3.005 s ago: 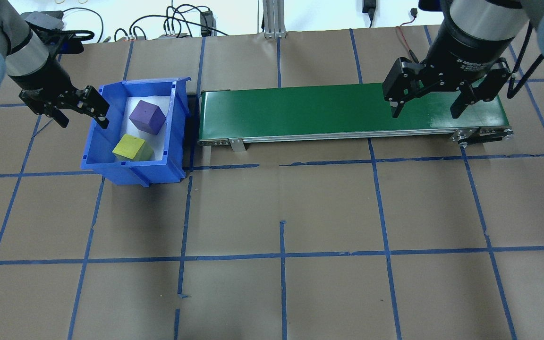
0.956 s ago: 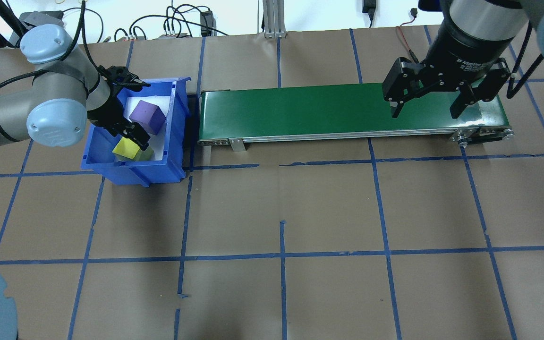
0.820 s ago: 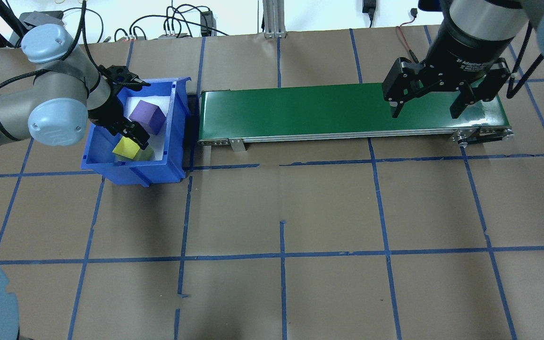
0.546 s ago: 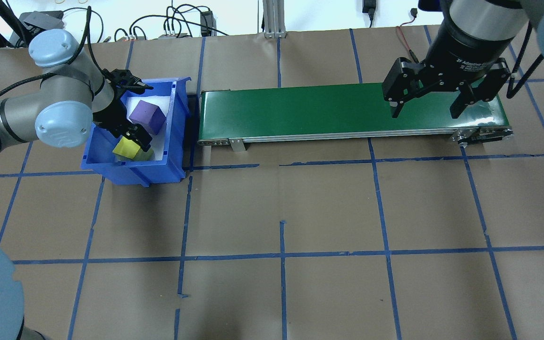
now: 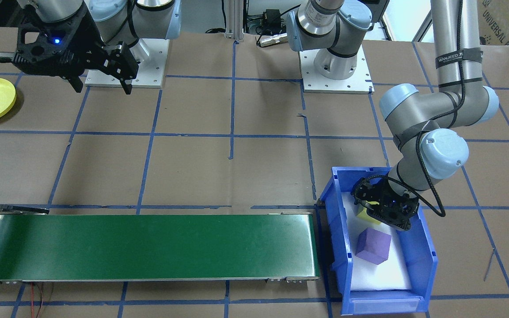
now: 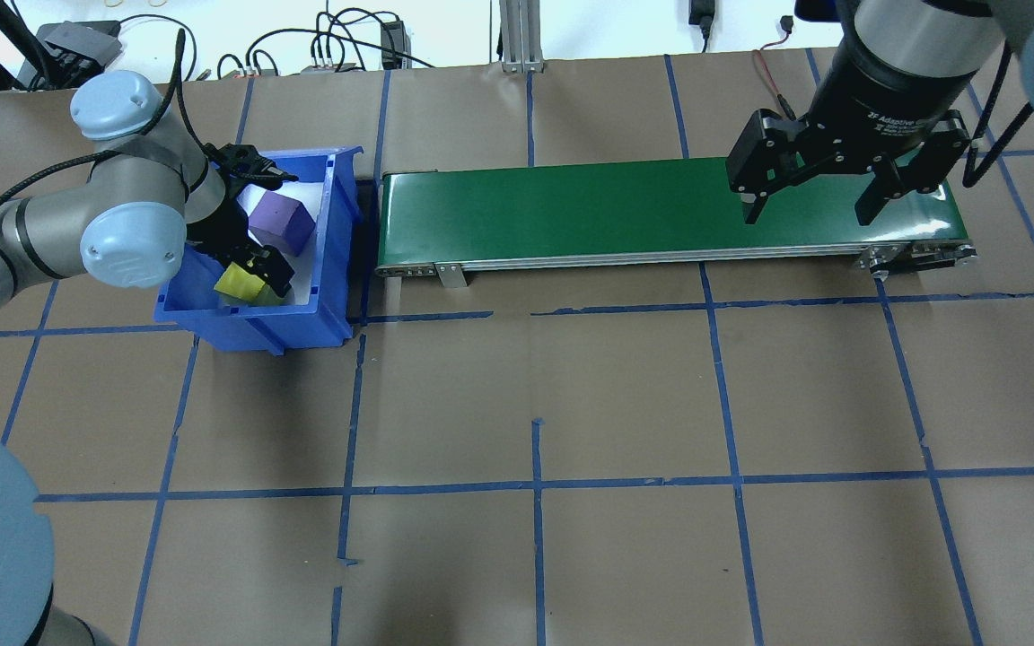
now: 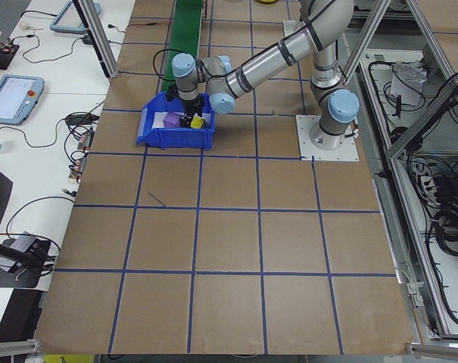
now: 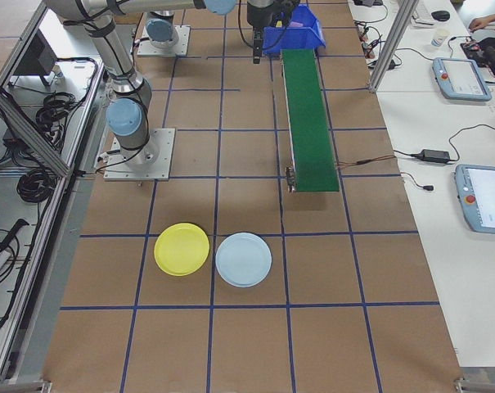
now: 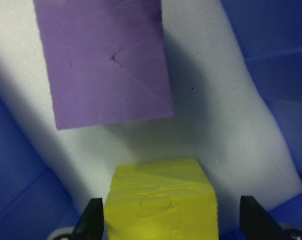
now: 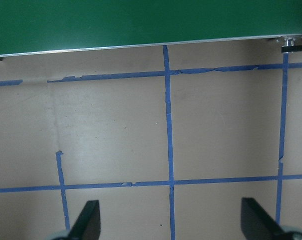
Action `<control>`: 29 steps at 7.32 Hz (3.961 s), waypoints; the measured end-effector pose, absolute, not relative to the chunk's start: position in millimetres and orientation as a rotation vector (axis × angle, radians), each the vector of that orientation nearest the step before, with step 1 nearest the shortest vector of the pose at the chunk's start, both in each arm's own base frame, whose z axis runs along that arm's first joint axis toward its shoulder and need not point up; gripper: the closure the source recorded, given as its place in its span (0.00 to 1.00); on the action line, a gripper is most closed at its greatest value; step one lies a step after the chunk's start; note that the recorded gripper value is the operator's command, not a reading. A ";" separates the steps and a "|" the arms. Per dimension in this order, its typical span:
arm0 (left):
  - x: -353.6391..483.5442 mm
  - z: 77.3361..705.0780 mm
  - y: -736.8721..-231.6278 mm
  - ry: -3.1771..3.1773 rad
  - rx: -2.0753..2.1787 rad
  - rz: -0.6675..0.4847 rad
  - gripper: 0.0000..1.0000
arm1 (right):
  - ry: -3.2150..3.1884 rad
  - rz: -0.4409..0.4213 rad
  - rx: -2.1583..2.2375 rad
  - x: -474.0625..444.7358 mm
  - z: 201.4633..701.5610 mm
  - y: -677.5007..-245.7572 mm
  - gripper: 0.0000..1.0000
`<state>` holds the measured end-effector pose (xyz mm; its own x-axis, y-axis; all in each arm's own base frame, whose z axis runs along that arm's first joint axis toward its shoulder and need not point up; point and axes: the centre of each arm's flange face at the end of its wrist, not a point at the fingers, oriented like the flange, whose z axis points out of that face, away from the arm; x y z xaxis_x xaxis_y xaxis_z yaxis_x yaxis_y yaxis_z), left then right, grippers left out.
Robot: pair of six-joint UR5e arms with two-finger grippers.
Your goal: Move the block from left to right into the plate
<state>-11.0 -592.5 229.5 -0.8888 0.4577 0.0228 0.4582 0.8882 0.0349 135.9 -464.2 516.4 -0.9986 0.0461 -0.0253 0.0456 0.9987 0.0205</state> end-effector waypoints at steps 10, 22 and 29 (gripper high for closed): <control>-102.8 407.3 -601.0 -3.032 -0.480 0.306 0.55 | 3.114 0.031 0.071 135.5 516.4 -464.3 0.00; -187.3 325.9 -641.8 -3.046 -0.409 0.419 0.00 | 3.116 0.031 0.073 134.5 516.5 -464.5 0.00; 7.8 297.4 -648.5 -3.099 -0.601 0.194 0.00 | 3.117 0.032 0.082 131.0 515.8 -466.2 0.00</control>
